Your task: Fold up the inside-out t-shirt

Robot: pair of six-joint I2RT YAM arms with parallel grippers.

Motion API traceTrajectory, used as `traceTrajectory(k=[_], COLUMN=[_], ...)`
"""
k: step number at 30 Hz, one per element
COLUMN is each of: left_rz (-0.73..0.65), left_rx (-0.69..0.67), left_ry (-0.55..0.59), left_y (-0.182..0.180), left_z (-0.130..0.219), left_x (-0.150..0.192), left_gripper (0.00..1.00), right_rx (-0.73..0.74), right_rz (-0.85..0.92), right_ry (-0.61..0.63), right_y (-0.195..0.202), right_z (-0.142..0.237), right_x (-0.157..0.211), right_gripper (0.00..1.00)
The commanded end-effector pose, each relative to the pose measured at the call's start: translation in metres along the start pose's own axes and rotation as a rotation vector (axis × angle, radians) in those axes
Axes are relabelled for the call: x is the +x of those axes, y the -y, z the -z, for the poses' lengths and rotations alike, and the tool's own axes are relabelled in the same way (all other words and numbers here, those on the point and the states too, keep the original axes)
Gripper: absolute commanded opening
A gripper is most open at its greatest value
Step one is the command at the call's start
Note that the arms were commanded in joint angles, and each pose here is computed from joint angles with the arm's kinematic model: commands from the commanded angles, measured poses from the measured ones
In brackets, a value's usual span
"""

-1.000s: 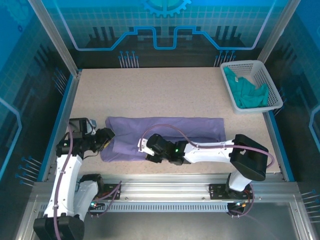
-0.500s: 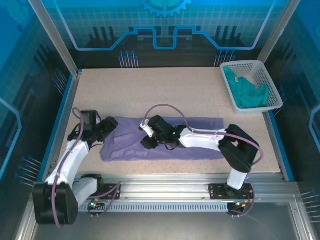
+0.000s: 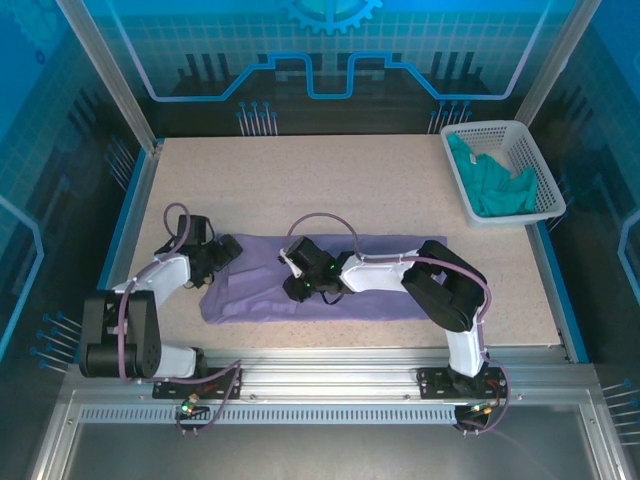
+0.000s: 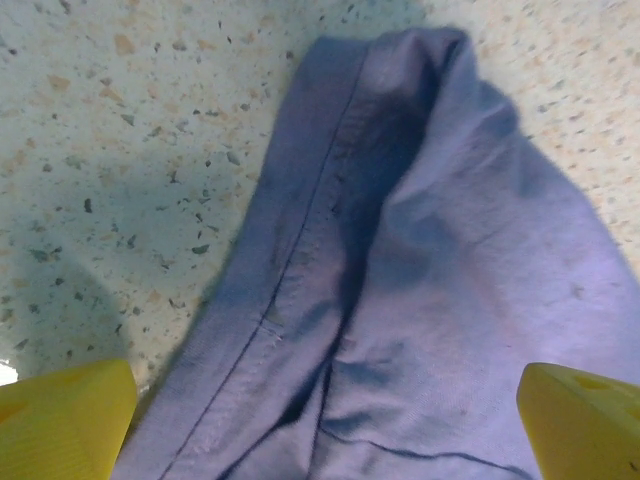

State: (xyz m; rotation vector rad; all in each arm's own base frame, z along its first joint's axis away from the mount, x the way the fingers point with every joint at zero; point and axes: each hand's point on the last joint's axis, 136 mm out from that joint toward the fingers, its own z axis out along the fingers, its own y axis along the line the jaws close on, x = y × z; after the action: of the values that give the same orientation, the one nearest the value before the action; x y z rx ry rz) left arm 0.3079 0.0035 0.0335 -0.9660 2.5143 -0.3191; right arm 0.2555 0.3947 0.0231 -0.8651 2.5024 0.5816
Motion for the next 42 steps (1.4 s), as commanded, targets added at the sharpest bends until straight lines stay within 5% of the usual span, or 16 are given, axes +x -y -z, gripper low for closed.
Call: traceTrajectory(k=[1,6,16,26,30,37,42], left_rz=[-0.049,-0.094,-0.163,-0.199,-0.206,-0.162,-0.121], left_rx=[0.033,0.120,0.276,0.327,0.343,0.184,0.050], left_ry=[-0.068,-0.161,-0.331,-0.353,-0.315,-0.084,0.020], left_y=[0.010,0.031,0.058,0.063,0.066,0.051,0.033], left_z=[-0.007,-0.009,-0.007,-0.010,-0.012,0.011,0.034], left_x=[0.009,0.036,0.090,0.104,0.099,0.040,-0.022], left_gripper=[0.99,0.98,0.75,0.30,0.00,0.00,0.00], right_rx=[-0.001,0.006,0.017,0.023,0.023,0.054,0.091], right_rz=[-0.033,-0.035,-0.033,-0.035,-0.031,-0.043,-0.112], right_ry=[-0.022,-0.011,0.015,0.022,0.045,0.138,0.197], right_y=[0.006,0.010,0.011,0.012,0.010,0.030,0.066], right_z=[0.005,0.011,0.018,0.020,0.031,0.082,0.115], right_x=[0.009,0.007,-0.002,-0.006,-0.013,-0.025,-0.022], right_gripper=[0.25,0.25,0.25,0.24,0.26,0.46,0.51])
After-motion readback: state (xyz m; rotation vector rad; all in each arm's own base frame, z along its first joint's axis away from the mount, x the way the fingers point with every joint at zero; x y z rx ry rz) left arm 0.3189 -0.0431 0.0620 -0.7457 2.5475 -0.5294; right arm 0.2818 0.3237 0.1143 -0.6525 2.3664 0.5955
